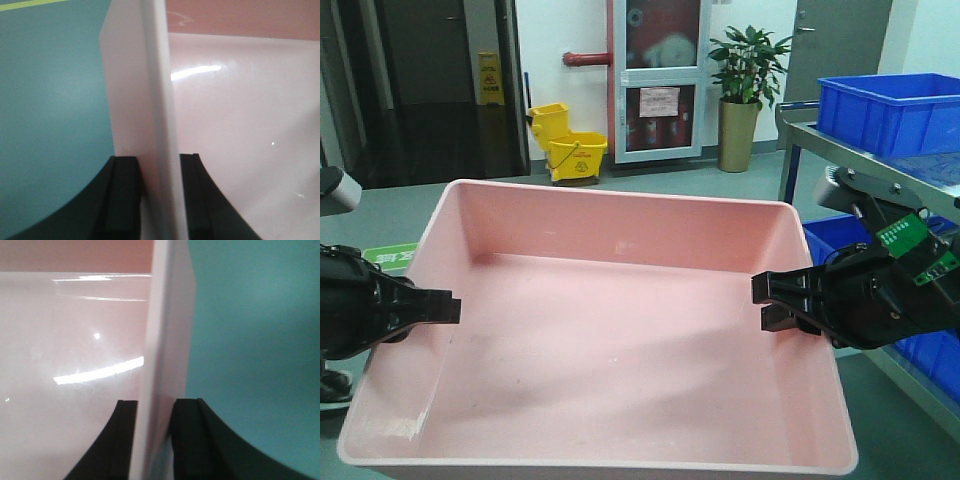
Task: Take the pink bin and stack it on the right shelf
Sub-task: 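Hold the pink bin with both grippers while the base drives to the table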
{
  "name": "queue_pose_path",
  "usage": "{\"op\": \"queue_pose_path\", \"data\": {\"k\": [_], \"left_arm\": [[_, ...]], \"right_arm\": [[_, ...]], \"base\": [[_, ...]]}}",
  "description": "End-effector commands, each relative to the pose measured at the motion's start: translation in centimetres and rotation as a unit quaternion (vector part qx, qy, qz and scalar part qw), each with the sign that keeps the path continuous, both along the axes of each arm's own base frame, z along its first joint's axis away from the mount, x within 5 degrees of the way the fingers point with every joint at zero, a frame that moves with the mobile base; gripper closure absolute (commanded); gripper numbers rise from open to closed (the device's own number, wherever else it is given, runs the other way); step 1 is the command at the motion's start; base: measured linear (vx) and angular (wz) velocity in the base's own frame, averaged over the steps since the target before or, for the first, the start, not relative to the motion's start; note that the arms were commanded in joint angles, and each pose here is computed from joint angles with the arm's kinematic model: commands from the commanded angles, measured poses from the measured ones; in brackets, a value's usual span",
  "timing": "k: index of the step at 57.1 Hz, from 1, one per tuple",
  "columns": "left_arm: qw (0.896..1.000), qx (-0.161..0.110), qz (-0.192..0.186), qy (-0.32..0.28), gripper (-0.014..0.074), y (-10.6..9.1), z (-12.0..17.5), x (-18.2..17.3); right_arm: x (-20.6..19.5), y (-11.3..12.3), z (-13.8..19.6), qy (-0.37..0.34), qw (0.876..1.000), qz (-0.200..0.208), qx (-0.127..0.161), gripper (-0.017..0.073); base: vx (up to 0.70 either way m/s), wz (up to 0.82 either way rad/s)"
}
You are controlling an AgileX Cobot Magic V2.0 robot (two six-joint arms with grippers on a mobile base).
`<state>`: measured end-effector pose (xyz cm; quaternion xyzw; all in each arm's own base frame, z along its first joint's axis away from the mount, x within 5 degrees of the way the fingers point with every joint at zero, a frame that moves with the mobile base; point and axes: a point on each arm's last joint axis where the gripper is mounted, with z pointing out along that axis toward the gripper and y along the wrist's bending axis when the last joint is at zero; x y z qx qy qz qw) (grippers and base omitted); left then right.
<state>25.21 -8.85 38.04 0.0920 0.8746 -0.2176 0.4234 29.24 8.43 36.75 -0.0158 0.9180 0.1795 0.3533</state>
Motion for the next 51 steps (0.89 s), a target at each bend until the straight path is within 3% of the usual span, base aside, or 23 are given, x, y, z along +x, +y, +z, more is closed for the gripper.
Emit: {"op": "queue_pose_path", "data": {"k": [1, 51], "left_arm": [[0.997, -0.046, 0.016, -0.062, 0.0596, 0.14, 2.90, -0.70], [0.997, -0.045, 0.016, -0.062, 0.0596, 0.15, 2.89, -0.70]], "right_arm": [[0.04, -0.85, 2.42, -0.073, 0.997, -0.022, 0.002, 0.0568], [0.04, -0.83, 2.43, -0.073, 0.997, -0.022, 0.003, 0.0568]], "base": [[0.42, -0.14], [0.47, -0.12]]}}
